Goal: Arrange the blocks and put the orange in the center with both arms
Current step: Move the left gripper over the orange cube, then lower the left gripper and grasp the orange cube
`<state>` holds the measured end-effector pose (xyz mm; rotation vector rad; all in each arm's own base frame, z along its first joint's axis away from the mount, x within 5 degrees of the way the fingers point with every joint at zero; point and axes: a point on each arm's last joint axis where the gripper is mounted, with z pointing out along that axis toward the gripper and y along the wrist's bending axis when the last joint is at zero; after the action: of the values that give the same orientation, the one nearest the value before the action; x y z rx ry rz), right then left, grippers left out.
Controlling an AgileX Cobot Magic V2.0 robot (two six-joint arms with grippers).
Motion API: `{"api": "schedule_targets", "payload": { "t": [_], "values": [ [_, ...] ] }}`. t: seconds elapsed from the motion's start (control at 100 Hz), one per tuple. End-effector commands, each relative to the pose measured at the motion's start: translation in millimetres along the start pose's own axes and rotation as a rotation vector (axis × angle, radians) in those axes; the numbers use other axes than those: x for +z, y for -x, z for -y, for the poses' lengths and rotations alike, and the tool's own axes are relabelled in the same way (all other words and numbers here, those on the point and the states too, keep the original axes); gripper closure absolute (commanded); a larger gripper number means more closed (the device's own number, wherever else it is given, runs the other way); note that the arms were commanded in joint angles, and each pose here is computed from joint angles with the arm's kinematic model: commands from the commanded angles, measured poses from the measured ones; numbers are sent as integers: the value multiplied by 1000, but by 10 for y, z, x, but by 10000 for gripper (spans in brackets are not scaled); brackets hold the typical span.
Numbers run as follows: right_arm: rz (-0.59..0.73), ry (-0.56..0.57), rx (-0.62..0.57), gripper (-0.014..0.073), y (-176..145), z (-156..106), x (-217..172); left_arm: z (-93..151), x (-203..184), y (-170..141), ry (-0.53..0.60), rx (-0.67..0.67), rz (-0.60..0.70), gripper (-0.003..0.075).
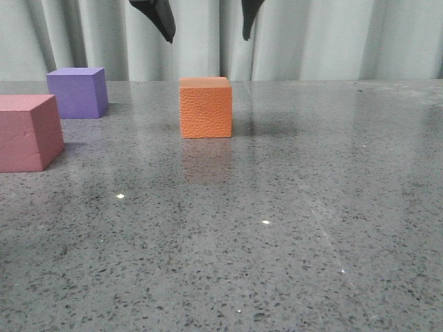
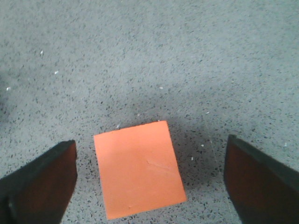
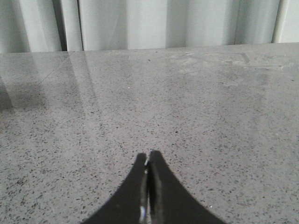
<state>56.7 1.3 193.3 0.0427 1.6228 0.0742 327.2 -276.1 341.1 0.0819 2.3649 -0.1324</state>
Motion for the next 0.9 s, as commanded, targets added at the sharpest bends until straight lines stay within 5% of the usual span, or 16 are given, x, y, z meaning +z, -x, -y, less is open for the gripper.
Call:
{"api": "schedule_targets", "payload": {
  "t": [0.0, 0.89],
  "values": [
    [122, 2, -8, 662, 137, -6, -29, -35, -251, 179, -26, -30, 98, 122],
    [122, 2, -8, 662, 137, -6, -29, 66, 296, -53, 59, -41, 0, 122]
  ]
}}
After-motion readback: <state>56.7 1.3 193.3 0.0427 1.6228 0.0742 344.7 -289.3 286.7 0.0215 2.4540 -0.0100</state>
